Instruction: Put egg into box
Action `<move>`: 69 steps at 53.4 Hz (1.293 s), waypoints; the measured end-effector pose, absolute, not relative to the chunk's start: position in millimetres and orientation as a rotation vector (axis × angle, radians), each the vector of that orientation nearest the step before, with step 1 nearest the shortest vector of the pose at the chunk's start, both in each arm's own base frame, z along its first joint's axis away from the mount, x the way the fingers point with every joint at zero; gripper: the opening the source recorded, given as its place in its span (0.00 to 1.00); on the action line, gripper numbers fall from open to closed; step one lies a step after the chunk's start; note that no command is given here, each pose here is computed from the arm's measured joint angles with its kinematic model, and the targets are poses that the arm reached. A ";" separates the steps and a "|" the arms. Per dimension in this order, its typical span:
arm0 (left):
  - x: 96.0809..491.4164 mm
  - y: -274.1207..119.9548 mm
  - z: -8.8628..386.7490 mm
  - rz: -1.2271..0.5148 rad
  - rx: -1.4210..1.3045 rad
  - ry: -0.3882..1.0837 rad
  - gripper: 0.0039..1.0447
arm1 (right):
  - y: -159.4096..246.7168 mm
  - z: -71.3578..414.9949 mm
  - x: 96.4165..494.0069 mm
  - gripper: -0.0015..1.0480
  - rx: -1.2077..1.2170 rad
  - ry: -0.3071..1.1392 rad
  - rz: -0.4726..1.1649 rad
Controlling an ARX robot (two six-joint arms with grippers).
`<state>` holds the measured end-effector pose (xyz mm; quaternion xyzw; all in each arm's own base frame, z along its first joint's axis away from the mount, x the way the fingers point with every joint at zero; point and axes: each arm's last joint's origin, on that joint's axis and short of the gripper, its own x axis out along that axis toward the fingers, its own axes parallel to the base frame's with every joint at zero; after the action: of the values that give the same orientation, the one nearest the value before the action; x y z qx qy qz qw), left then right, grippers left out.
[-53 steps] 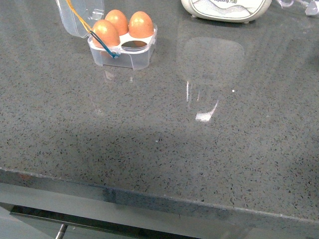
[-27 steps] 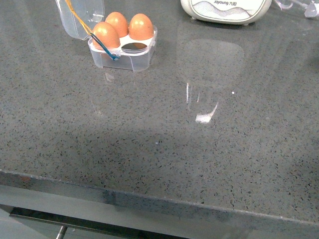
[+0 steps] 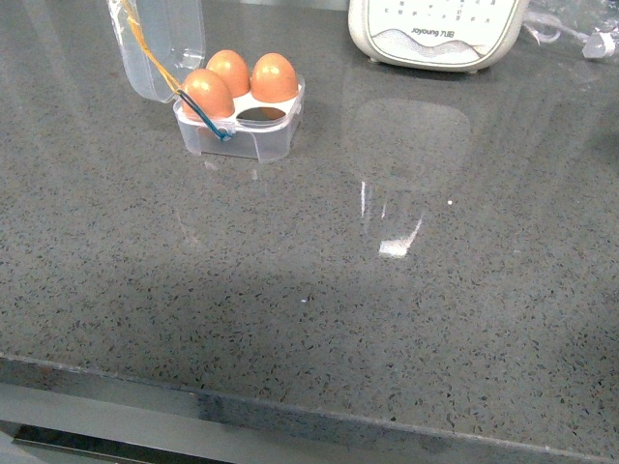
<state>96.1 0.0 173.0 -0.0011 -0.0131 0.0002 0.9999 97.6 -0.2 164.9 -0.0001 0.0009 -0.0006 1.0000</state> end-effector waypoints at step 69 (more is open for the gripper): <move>96.1 0.0 173.0 0.001 -0.002 -0.025 0.94 | -25.3 239.4 288.6 0.93 -0.073 0.278 0.021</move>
<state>96.1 0.0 173.0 -0.0011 -0.0127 0.0004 0.9999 288.6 -25.3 239.4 -0.0364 0.1388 0.0105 0.9896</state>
